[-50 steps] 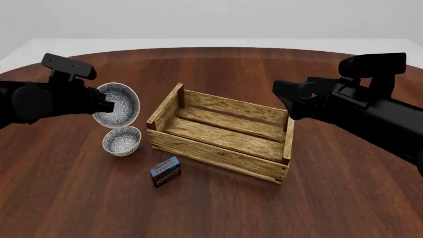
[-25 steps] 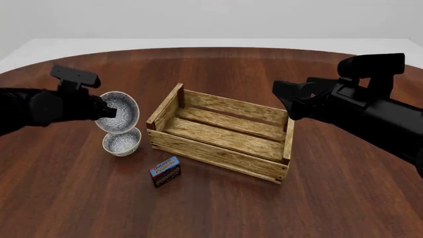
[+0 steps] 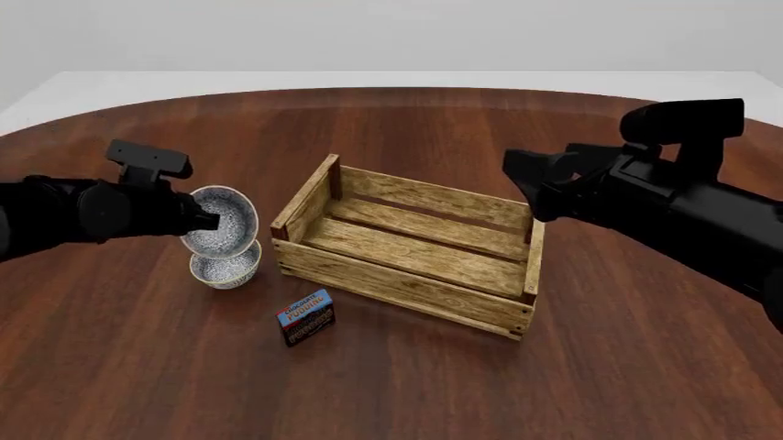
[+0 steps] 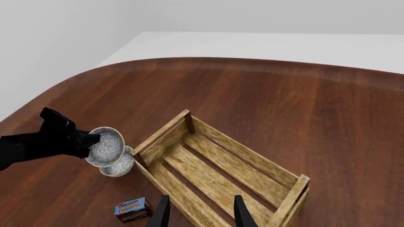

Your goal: Stack the right bowl on the left bowl and place them in the tray.

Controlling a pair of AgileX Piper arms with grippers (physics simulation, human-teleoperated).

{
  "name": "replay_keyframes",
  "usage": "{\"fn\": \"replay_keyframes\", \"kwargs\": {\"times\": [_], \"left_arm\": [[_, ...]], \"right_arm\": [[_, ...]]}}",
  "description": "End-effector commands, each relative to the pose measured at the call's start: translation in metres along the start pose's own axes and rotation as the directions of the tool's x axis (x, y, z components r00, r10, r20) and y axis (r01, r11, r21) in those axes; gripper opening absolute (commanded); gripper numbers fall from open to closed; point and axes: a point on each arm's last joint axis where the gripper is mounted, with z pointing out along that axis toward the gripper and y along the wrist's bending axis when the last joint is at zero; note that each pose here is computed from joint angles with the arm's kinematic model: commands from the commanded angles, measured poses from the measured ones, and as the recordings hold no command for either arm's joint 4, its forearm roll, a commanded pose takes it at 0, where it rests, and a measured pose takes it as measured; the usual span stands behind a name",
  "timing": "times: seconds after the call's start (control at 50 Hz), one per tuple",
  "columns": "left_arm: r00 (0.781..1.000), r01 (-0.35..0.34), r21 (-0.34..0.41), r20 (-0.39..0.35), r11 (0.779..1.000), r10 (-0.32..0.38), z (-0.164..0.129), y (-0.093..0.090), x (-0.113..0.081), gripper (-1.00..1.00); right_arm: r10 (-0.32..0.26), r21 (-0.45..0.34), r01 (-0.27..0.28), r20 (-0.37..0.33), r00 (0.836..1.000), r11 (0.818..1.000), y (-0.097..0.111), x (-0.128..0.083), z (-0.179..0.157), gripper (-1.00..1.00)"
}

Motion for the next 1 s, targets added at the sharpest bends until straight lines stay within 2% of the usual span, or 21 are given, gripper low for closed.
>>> {"fn": "replay_keyframes", "kwargs": {"times": [0.02,0.78,1.0], "left_arm": [[1.000,0.010,0.032,0.012,0.999,-0.011,0.009,-0.015,-0.001,-1.00],[0.998,0.034,0.034,-0.058,0.999,-0.032,0.039,-0.017,0.024,-1.00],[0.997,0.040,0.031,-0.065,0.999,-0.038,0.041,-0.015,0.026,-1.00]], "right_arm": [[0.003,0.002,-0.003,-0.001,1.000,1.000,0.000,0.000,0.002,1.00],[0.002,0.001,-0.002,0.001,1.000,1.000,0.000,0.000,0.000,1.00],[0.001,0.001,-0.001,0.002,1.000,1.000,0.000,0.000,-0.001,1.00]]}}
